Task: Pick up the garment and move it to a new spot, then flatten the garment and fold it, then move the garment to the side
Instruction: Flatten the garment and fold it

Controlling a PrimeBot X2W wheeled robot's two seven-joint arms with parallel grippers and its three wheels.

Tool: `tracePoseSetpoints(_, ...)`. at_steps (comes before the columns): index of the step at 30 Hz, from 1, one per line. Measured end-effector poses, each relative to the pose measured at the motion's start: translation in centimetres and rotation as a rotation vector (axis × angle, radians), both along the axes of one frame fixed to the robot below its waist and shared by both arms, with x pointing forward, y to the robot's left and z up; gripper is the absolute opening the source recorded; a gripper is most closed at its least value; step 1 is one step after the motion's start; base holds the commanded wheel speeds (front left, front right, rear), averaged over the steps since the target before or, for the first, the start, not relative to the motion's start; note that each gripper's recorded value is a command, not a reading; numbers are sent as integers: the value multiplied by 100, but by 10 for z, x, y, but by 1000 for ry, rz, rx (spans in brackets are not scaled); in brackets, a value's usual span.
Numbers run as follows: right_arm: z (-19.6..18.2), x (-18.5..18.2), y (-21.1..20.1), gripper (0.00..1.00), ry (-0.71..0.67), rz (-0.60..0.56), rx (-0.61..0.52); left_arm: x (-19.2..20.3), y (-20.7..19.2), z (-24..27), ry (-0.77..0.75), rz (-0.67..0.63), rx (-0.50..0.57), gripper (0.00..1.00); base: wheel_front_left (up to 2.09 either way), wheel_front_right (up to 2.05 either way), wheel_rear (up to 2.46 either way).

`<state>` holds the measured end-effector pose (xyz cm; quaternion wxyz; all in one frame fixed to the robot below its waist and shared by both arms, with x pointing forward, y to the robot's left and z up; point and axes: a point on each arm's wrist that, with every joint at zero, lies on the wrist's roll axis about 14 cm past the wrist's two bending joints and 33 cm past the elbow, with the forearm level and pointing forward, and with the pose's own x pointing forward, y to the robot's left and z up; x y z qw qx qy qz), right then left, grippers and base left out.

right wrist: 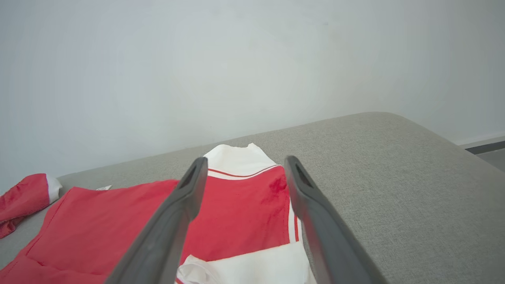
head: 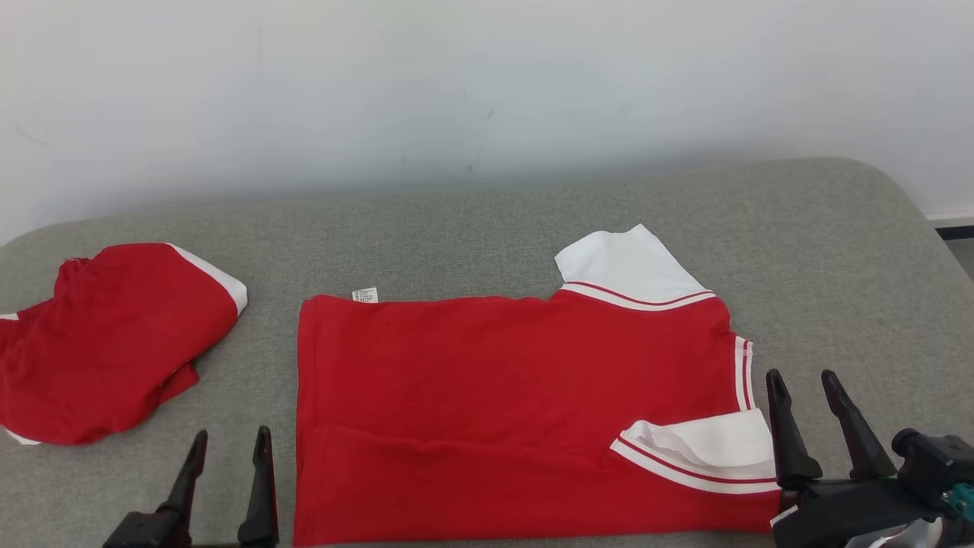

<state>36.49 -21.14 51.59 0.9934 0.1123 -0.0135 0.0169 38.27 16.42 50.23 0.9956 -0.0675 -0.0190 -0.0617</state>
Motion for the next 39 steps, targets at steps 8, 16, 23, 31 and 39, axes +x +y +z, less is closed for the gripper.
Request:
tracePoseSetpoints(8, 10, 6, 14, 100, -84, 20, -41, 3, 15, 16, -54, 48, 15, 100, 0, 0, 0)
tracePoseSetpoints(16, 11, 8, 23, 100, -113, 34, -53, -1, 26, 20, -76, 68, 9, 100, 0, 0, 0)
tracePoseSetpoints(23, 6, 2, 31, 100, -109, 40, -52, -12, 38, 16, -68, 103, 6, 100, 0, 0, 0)
tracePoseSetpoints(31, 6, -1, 37, 100, -112, 52, -48, -18, 42, 18, -79, 96, 17, 100, 0, 0, 0)
tracePoseSetpoints(39, 9, -1, 41, 100, -120, 60, -47, -20, 46, 21, -88, 92, 26, 100, 0, 0, 0)
